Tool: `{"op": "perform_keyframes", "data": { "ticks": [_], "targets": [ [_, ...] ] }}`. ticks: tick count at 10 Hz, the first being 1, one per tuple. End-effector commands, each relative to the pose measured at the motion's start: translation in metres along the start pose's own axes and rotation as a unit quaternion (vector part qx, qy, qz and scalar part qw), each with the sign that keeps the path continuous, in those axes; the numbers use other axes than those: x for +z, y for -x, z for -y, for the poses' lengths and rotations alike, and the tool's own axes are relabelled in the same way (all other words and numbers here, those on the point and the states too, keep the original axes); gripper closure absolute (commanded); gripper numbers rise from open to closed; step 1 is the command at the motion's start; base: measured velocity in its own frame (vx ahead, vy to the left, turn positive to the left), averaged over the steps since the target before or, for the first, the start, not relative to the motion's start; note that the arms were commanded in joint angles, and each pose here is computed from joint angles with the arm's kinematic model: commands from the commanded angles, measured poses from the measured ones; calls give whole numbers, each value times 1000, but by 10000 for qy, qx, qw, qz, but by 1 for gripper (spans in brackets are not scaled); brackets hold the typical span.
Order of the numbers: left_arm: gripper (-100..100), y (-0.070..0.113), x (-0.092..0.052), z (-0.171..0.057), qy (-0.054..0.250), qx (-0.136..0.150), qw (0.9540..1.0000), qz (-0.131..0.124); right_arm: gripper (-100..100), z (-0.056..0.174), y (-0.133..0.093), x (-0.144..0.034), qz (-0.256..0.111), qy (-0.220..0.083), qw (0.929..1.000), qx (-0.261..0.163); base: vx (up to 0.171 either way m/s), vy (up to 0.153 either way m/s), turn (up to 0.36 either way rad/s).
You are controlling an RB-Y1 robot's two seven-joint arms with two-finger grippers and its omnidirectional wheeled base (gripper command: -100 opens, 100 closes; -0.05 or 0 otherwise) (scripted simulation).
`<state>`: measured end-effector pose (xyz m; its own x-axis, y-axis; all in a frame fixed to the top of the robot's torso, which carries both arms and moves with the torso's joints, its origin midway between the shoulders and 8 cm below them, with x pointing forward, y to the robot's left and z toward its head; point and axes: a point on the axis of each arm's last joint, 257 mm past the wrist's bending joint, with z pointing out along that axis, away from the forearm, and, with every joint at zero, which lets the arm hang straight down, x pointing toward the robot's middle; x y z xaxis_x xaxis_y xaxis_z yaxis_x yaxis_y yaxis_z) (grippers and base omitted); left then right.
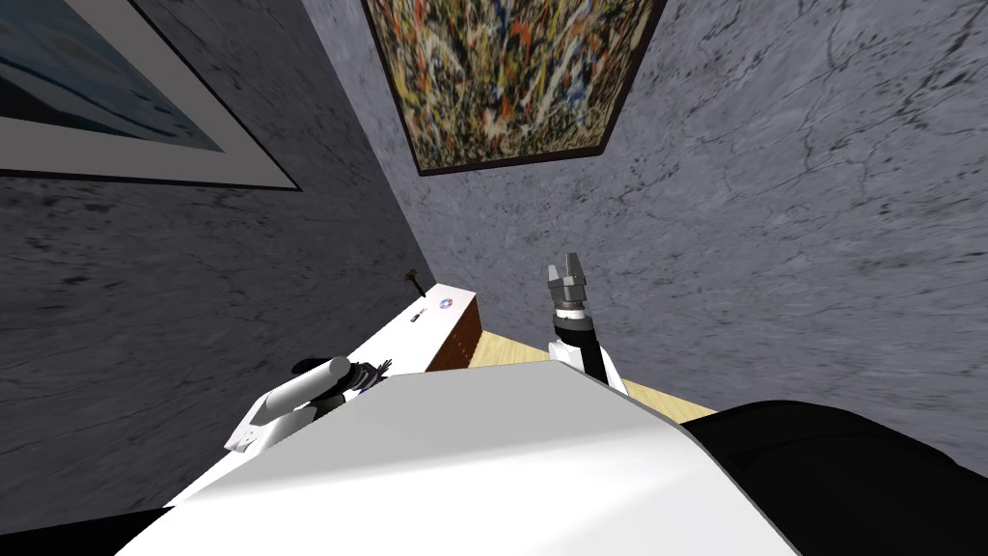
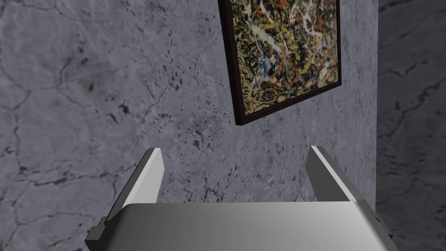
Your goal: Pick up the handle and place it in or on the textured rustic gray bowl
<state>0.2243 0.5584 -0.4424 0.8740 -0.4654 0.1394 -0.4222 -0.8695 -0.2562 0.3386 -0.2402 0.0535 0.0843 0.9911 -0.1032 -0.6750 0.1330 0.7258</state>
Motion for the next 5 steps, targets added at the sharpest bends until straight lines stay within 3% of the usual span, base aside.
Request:
{"op": "perform_keyframes", "data": {
  "ticks": [1, 3, 4, 5],
  "targets": [
    [-100, -1, 9, -4, -1, 3, 10000, -1, 0, 0, 0, 0, 0, 0, 10000, 0, 5, 16, 1],
    [-100, -1, 19, -10, -2, 11, 10000, -1, 0, 0, 0, 0, 0, 0, 10000, 0, 18, 25, 0],
    [-100, 0, 16, -9, 9, 5, 10000, 4, 0, 0, 0, 0, 0, 0, 10000, 0, 0, 0, 0],
    [100, 0, 17, -9, -1, 8, 10000, -1, 0, 0, 0, 0, 0, 0, 10000, 0, 0, 0, 0]
  ]
}}
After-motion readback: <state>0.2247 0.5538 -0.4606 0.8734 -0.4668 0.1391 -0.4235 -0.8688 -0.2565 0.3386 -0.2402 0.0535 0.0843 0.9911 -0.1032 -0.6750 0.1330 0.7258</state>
